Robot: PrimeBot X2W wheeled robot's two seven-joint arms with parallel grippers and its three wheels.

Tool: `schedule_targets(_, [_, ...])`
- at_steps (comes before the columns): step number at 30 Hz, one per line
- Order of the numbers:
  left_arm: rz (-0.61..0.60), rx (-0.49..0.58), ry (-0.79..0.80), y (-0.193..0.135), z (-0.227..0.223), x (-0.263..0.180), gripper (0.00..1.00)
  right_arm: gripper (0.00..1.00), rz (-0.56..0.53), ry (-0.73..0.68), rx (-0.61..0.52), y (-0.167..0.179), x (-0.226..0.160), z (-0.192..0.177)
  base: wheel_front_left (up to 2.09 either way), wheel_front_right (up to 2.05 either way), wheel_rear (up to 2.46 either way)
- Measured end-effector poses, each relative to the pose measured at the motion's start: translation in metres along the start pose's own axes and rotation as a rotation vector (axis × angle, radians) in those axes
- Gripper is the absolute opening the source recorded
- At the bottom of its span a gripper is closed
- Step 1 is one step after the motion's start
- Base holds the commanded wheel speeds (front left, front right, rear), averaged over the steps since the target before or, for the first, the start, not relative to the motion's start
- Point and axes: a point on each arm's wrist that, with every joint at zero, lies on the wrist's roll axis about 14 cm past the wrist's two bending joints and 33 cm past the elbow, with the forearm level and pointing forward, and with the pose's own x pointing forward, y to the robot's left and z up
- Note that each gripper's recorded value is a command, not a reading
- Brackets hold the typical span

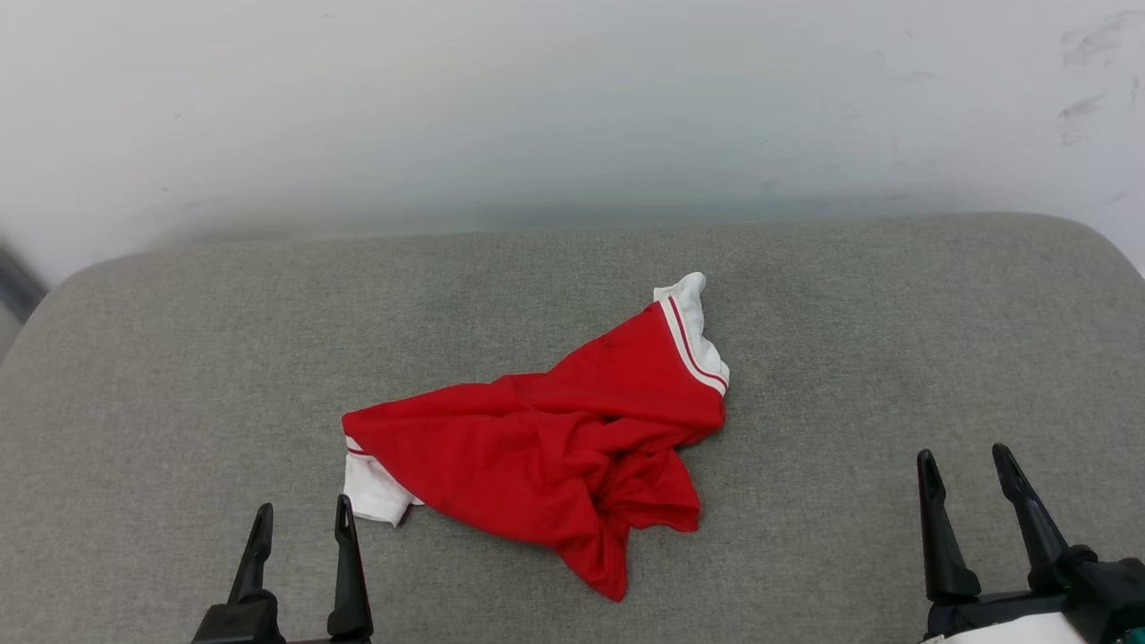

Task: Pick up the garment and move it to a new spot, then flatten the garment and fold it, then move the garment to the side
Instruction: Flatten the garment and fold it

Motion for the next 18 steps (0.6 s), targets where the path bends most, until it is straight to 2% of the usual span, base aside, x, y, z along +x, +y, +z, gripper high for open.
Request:
schedule_targets(11, [0.003,0.004,0.007,0.003,-0.002,0.0,1.0,1.0,0.013,-0.04,-0.02,0.003,0.01,0.012,0.0,0.0,0.0])
schedule_targets(18, [0.004,0.003,0.01,0.002,-0.004,0.005,1.0,1.0,0.061,-0.272,-0.094,0.016,0.061,0.082,0.0,0.0,0.0])
